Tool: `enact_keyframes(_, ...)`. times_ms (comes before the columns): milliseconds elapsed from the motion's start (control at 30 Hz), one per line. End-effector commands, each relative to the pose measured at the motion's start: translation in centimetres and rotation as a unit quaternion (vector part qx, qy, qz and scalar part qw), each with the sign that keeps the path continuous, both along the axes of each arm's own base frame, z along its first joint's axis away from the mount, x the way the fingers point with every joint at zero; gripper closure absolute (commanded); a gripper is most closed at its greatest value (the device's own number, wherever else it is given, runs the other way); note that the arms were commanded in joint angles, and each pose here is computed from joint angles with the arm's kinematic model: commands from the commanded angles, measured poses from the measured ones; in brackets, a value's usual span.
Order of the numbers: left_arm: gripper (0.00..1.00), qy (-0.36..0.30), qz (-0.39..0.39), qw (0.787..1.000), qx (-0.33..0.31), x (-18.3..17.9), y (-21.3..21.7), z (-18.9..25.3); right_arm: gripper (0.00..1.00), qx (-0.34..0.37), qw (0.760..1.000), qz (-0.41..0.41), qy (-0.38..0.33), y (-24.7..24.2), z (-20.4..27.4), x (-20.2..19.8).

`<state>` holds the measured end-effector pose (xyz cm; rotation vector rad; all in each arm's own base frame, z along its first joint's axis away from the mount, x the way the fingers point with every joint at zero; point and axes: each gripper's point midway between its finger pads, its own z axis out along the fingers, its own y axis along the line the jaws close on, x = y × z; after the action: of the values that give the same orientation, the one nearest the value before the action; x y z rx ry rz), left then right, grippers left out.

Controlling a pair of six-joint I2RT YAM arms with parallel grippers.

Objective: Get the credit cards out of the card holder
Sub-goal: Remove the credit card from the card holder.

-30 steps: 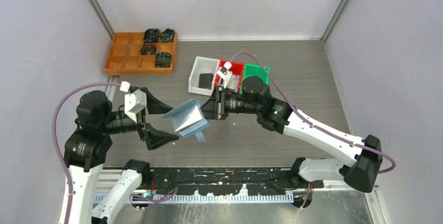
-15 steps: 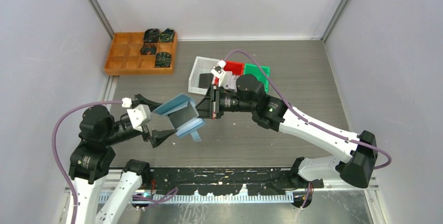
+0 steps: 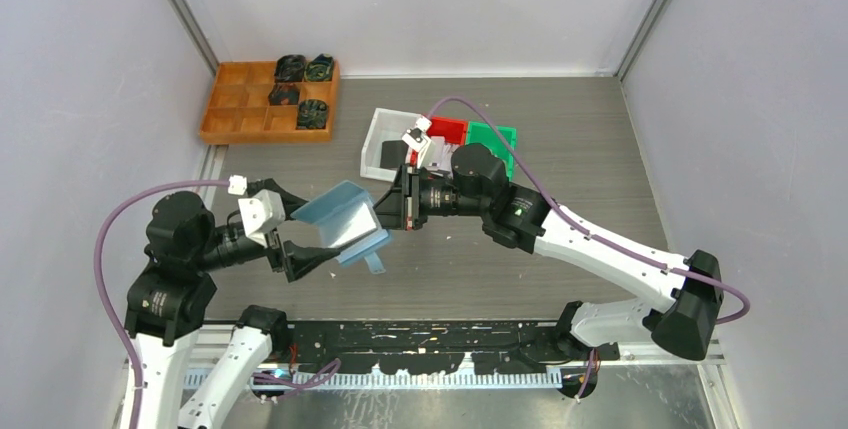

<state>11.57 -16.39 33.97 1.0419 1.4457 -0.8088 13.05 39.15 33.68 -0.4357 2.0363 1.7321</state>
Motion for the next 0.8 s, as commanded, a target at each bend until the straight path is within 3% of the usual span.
enact_keyframes(0, 0.32, 0.015, -0.022, 0.999, -0.02, -0.9, -0.5, 2.0, 0.99, 0.057, 0.997, 0.006, -0.054, -0.8, 4.1, -0.9)
enact_keyframes(133, 0.48, 0.028, -0.017, 0.999, -0.034, -0.6, -0.7, 2.8, 0.99, 0.056, 0.997, 0.01, -0.055, -1.0, 4.0, -1.1)
enact_keyframes(233, 0.49, 0.017, 0.0, 0.999, -0.031, 0.2, -0.5, 2.8, 0.99, 0.058, 0.997, 0.012, -0.055, -1.1, 4.1, -1.2)
enact_keyframes(300, 0.43, 0.005, 0.004, 1.0, -0.027, 0.1, -0.3, 2.6, 0.99, 0.058, 0.997, 0.011, -0.054, -1.1, 4.2, -1.2)
enact_keyframes(400, 0.2, 0.0, -0.031, 0.999, -0.014, -1.6, -0.4, 2.0, 0.99, 0.053, 0.997, 0.007, -0.051, -1.1, 4.4, -1.1)
enact_keyframes(467, 0.1, 0.001, -0.054, 0.999, -0.007, -2.8, -0.5, 1.5, 0.99, 0.05, 0.997, 0.006, -0.05, -1.0, 4.5, -1.0)
enact_keyframes(633, 0.07, 0.01, -0.097, 0.995, 0.011, -4.9, -0.5, 0.7, 0.99, 0.049, 0.998, 0.006, -0.05, -0.8, 4.7, -0.9)
enact_keyframes(767, 0.12, -0.008, -0.078, 0.997, 0.023, -3.9, -0.2, 0.4, 0.99, 0.049, 0.998, 0.008, -0.049, -0.8, 4.7, -0.9)
